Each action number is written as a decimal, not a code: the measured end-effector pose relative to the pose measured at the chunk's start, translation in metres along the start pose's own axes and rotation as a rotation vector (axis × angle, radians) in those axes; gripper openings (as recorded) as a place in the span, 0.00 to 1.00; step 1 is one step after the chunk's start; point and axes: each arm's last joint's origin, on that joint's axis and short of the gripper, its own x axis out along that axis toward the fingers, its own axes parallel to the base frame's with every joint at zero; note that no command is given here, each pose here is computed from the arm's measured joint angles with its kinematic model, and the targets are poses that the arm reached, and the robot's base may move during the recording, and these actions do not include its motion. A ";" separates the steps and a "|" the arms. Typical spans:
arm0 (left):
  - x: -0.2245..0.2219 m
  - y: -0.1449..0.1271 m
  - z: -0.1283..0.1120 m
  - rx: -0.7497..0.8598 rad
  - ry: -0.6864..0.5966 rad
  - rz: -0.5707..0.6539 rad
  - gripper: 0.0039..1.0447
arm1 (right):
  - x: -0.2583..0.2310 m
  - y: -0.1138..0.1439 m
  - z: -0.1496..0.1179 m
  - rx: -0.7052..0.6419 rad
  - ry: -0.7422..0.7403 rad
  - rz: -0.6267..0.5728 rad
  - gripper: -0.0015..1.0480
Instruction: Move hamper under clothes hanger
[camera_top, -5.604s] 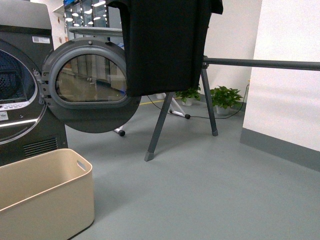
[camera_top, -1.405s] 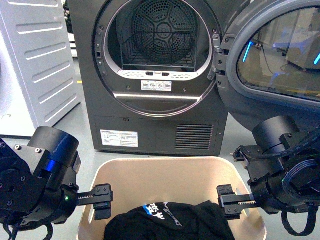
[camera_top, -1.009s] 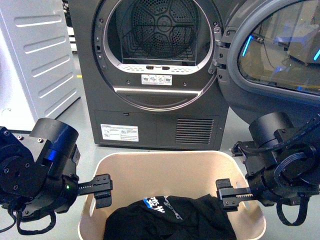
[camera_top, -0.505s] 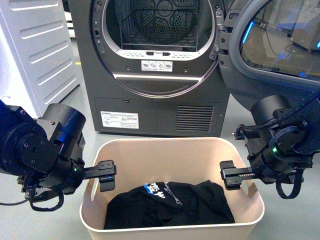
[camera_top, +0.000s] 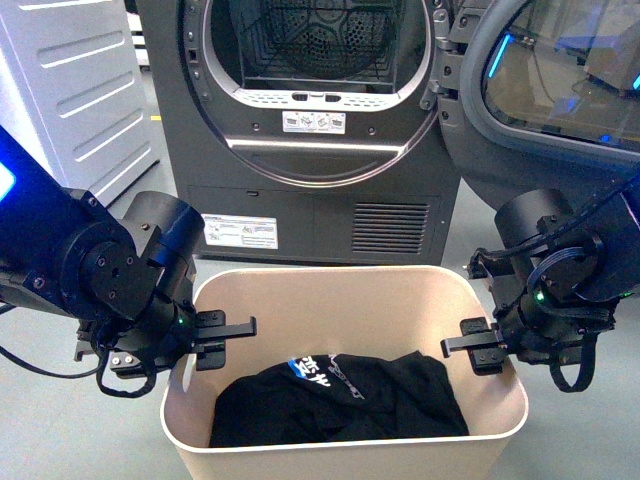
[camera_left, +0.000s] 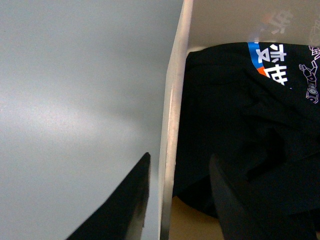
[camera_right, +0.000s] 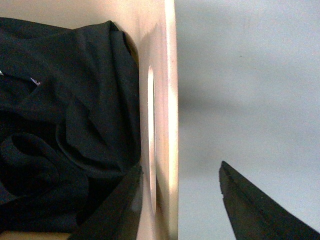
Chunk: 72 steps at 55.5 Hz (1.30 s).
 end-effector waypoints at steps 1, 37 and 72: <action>0.000 0.000 0.000 0.001 0.003 0.002 0.31 | 0.000 0.000 0.000 -0.001 0.000 -0.001 0.40; -0.022 0.002 -0.003 0.017 0.027 0.001 0.04 | -0.029 -0.003 0.002 0.002 0.002 -0.014 0.03; -0.031 0.002 0.001 0.041 -0.015 0.012 0.04 | -0.040 -0.002 -0.002 0.012 -0.033 -0.009 0.03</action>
